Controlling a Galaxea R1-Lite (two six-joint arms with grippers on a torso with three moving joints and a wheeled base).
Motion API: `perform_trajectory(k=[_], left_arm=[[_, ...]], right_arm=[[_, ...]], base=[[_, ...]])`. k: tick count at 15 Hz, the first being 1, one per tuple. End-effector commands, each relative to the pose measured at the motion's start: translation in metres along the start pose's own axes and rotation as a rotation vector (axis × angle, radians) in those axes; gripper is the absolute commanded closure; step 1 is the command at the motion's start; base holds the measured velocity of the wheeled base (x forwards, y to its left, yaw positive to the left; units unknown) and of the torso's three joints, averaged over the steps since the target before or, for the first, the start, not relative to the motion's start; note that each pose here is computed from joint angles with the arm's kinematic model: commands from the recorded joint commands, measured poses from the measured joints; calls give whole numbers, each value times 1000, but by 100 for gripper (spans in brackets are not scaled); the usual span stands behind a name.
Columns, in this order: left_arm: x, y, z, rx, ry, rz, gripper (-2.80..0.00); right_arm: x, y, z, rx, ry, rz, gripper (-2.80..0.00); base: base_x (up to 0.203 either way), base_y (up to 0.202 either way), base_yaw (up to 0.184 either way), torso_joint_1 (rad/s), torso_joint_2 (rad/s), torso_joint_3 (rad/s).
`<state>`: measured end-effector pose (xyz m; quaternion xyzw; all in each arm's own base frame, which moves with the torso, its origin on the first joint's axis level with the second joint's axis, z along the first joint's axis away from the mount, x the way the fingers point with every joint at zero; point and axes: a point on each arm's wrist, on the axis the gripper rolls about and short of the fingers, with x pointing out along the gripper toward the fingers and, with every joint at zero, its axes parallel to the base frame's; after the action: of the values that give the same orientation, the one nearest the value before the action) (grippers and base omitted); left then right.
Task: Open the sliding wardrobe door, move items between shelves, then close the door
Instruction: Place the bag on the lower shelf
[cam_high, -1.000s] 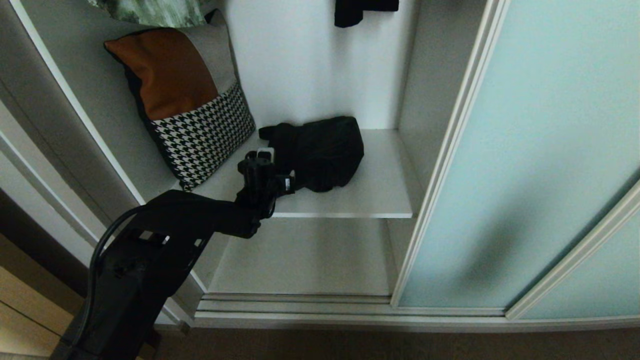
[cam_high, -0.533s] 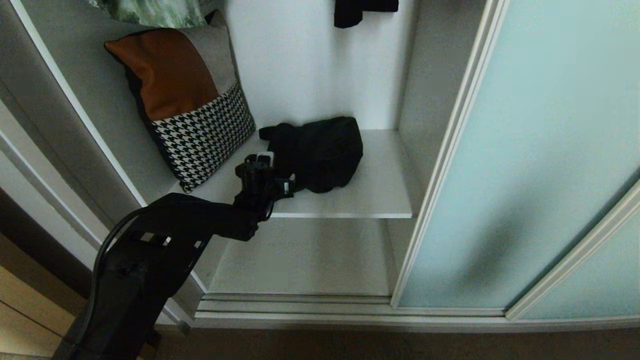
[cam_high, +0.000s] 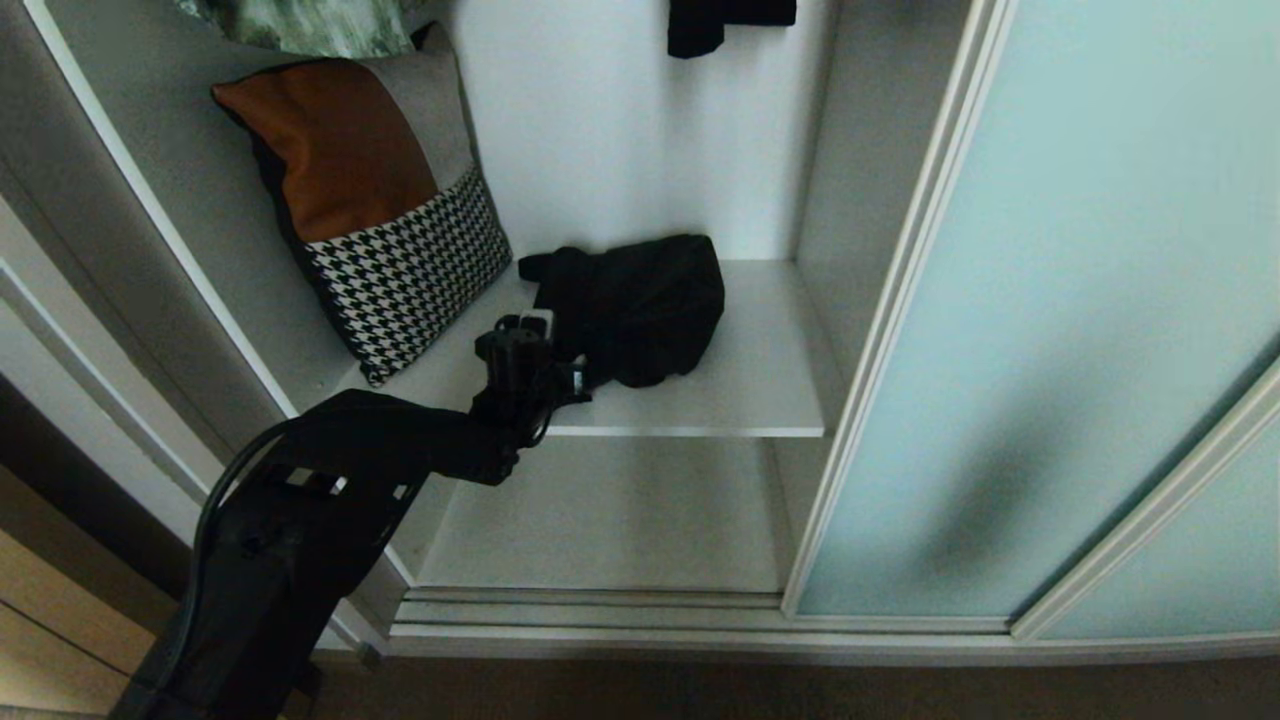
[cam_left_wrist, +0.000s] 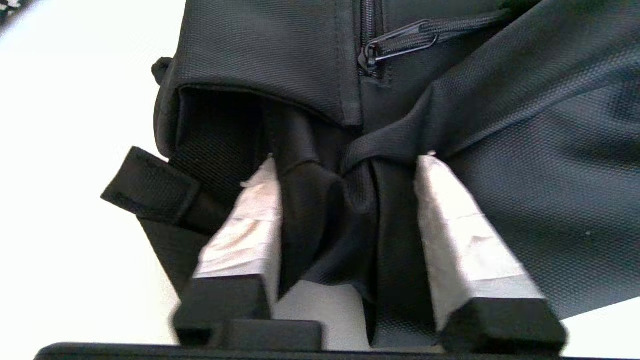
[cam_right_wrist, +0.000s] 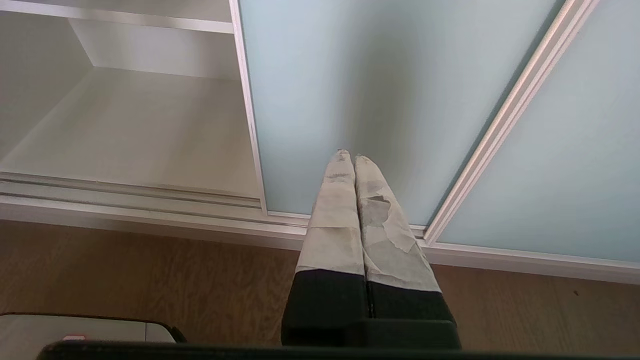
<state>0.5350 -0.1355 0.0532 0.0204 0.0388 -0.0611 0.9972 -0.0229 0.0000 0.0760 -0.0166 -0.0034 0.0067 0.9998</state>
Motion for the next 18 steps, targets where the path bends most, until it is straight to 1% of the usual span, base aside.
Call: perform_trajectory(k=[1, 2, 5, 6, 7, 9, 11, 13, 14, 16, 18], left_arm=[[-1, 0, 4, -15, -14, 4, 0], [-3, 0, 13, -33, -32, 8, 0], [-15, -1, 59, -117, -120, 22, 0], [-19, -3, 72, -136, -153, 59, 0], [-25, -3, 84, -146, -178, 89, 0], [-44, -5, 116, -156, -208, 96, 0], [-71, -10, 143, -160, -211, 79, 0], [-92, -14, 147, -161, -175, 63, 0], [-106, -13, 155, -175, -177, 55, 0], [-134, -14, 175, -224, -200, 31, 0], [-166, -17, 197, -250, -206, 4, 0]], right_arm=[[0, 0, 0, 0, -3, 2, 0], [0, 0, 0, -1, -3, 0, 0], [0, 0, 0, -1, -3, 2, 0], [0, 0, 0, -1, -3, 2, 0], [0, 0, 0, -1, -3, 0, 0], [0, 0, 0, -1, -3, 1, 0], [0, 0, 0, -1, -3, 2, 0], [0, 0, 0, -1, -3, 1, 0], [0, 0, 0, -1, -3, 0, 0], [0, 0, 0, -1, -3, 0, 0], [0, 0, 0, -1, -3, 0, 0]], base=[[0, 0, 0, 0, 0, 0], [0, 0, 0, 0, 0, 0], [0, 0, 0, 0, 0, 0], [0, 0, 0, 0, 0, 0], [0, 0, 0, 0, 0, 0], [0, 0, 0, 0, 0, 0], [0, 0, 0, 0, 0, 0], [0, 0, 0, 0, 0, 0], [0, 0, 0, 0, 0, 0], [0, 0, 0, 0, 0, 0], [0, 0, 0, 0, 0, 0]])
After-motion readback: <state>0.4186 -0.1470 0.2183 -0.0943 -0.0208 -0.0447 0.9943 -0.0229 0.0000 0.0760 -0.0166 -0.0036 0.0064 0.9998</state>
